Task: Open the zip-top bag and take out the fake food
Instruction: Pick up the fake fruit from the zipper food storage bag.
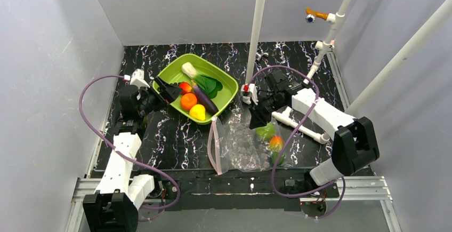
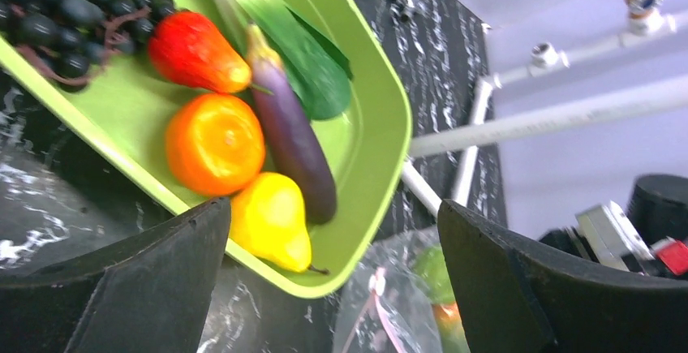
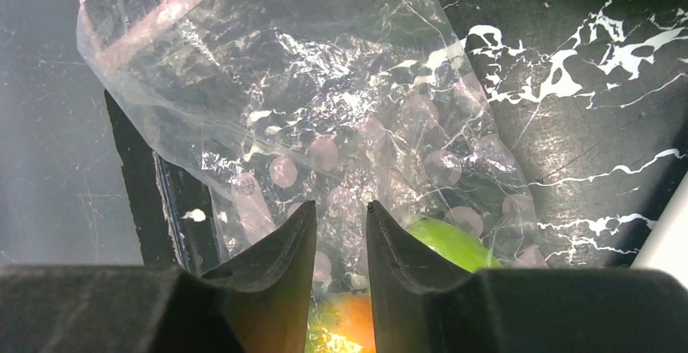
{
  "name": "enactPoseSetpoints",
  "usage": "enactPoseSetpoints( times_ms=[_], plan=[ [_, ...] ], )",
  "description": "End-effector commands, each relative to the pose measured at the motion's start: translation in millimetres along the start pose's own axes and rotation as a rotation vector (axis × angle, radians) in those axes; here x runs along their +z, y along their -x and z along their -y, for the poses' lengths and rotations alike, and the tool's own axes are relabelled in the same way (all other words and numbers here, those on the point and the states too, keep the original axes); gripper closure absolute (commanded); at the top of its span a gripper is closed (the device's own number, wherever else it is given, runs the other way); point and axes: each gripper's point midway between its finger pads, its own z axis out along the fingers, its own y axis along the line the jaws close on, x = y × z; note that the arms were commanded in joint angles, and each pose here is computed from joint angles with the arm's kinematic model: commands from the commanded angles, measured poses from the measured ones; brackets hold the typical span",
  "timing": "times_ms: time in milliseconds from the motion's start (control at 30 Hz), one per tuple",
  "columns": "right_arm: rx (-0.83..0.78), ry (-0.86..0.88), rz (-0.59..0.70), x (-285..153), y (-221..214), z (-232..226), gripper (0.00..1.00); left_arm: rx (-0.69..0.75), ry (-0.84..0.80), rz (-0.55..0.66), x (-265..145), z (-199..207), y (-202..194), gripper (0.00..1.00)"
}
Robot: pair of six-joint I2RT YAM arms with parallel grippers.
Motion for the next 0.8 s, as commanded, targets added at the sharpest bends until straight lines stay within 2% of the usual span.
enactPoseSetpoints(
  times_ms=[0,367,767],
  plan=[
    [-0.08,0.018,0.023,-11.1,4.2,-11.4,0.62,-0.075,-0.119,-0.145,-18.8,18.7,-37.3,0.02],
    [-0.233,-0.062,0.001,-40.9,0.3,-25.7,0.5,-0.059,-0.222,-0.254,-47.7,45.2,-78.5,0.02],
    [-0.315,-0.048,0.054,-59.7,6.1,-53.3,0.45,0.022,-0.232,-0.328,-55.1,60.9,-112.2,0.02]
  ],
)
